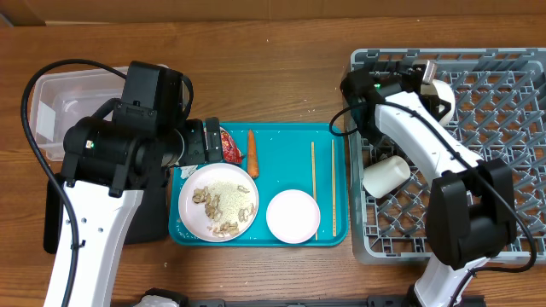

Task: Sort waste into correct bins and load items into the dishwasher
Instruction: 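Return the right gripper to the tray and grasp the pink bowl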

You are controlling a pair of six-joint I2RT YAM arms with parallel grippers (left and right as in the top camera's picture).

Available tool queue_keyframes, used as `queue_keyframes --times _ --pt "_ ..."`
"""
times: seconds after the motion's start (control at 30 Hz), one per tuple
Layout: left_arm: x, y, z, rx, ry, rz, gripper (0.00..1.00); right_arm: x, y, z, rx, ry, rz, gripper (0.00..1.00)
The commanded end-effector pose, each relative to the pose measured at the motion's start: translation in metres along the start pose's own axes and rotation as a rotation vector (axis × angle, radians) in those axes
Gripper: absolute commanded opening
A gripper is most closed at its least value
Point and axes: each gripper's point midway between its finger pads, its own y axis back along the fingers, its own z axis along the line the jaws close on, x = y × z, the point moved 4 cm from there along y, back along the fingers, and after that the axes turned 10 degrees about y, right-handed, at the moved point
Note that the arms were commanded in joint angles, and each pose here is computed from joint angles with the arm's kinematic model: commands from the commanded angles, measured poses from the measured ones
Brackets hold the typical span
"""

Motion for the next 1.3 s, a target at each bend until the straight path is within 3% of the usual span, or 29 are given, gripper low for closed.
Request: queue_keyframes --times 0.0,0.3,0.53,0.67,0.73,0.87,0.97,1.27 --pt "-0.002 -0.001 0.001 -0.006 0.021 -0.001 1.0 -0.001 -0.002 0.001 0.025 -0.008 -0.015 0.04" --pt "-0.002 -0.001 0.001 -0.006 0.021 -0.001 1.0 0.002 0.003 0.011 -0.04 -0.008 0.011 0.04" --pt "-0.002 -0.001 0.001 -0.006 0.021 -0.001 1.0 0.001 0.032 0.021 -0.074 0.041 -0.057 0.1" --pt "-0.002 -0.001 0.001 -0.006 0.021 -0.001 1.0 0.0 0.042 0.023 -0.075 0.052 -0.087 0.09" --pt "-0.002 -0.001 0.001 -0.006 0.021 -0.001 1.0 0.004 0.045 0.024 -0.087 0.084 -0.079 0.19" --pt "-0.002 -0.001 0.001 -0.006 0.021 -0.001 1.0 0.011 0.062 0.014 -0.105 0.089 -0.079 0.57" --pt "-0.002 -0.001 0.001 -0.006 0.021 -0.001 1.0 0.01 0.08 0.009 -0.201 0.061 -0.058 0.68" --pt "-0.002 -0.001 0.001 -0.005 0.021 -0.001 1.0 0.017 0.152 0.017 -0.673 0.116 0.014 0.74"
